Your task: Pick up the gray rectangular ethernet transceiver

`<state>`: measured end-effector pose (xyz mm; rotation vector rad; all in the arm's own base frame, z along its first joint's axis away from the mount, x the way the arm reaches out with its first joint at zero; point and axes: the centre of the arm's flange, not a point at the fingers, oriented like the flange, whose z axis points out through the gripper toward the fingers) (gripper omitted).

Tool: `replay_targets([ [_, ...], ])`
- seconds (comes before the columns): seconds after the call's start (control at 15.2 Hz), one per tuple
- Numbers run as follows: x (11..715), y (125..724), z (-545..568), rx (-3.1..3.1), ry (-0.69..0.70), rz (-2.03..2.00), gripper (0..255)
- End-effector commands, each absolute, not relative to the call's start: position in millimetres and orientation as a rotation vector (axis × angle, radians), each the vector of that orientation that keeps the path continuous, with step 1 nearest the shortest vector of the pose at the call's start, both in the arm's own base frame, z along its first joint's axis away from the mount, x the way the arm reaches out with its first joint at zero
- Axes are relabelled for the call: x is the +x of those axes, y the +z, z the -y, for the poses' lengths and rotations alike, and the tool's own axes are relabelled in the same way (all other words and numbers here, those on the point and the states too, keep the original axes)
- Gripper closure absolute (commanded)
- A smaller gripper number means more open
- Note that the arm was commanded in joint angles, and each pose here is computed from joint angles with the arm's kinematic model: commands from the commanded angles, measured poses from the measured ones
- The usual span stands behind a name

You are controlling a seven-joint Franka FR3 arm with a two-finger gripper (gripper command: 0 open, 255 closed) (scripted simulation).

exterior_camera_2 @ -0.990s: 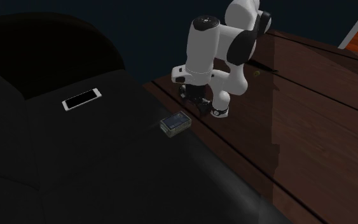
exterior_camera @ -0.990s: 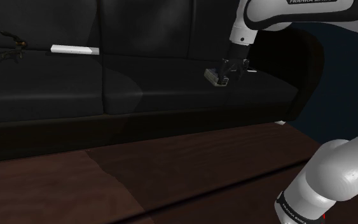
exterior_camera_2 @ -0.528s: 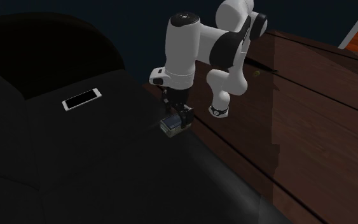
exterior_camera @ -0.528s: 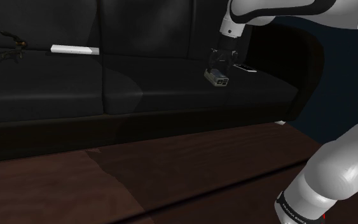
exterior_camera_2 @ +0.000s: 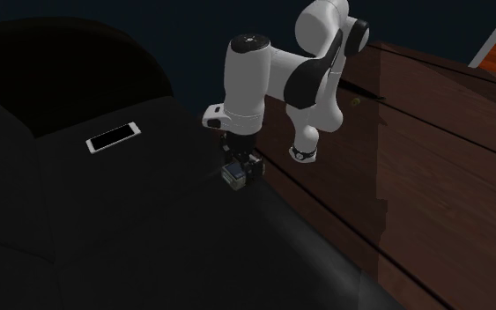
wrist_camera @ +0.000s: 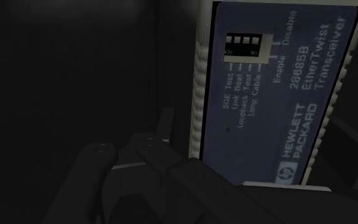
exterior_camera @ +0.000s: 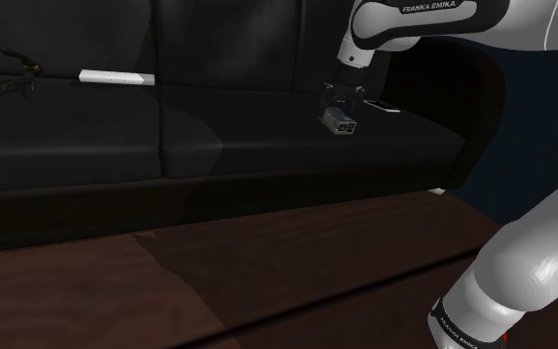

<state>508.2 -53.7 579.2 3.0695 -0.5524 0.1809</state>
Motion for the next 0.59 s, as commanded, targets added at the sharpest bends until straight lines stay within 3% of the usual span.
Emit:
replay_targets([
  [0.0,509.4,570.9,53.3,3.069,0.182,0.553,0],
  [0.07,509.5,570.9,53.3,3.069,0.182,0.553,0],
  [0.13,509.2,569.7,53.9,3.069,0.182,0.553,255],
  [0.53,509.0,568.7,53.9,3.069,0.182,0.552,255],
])
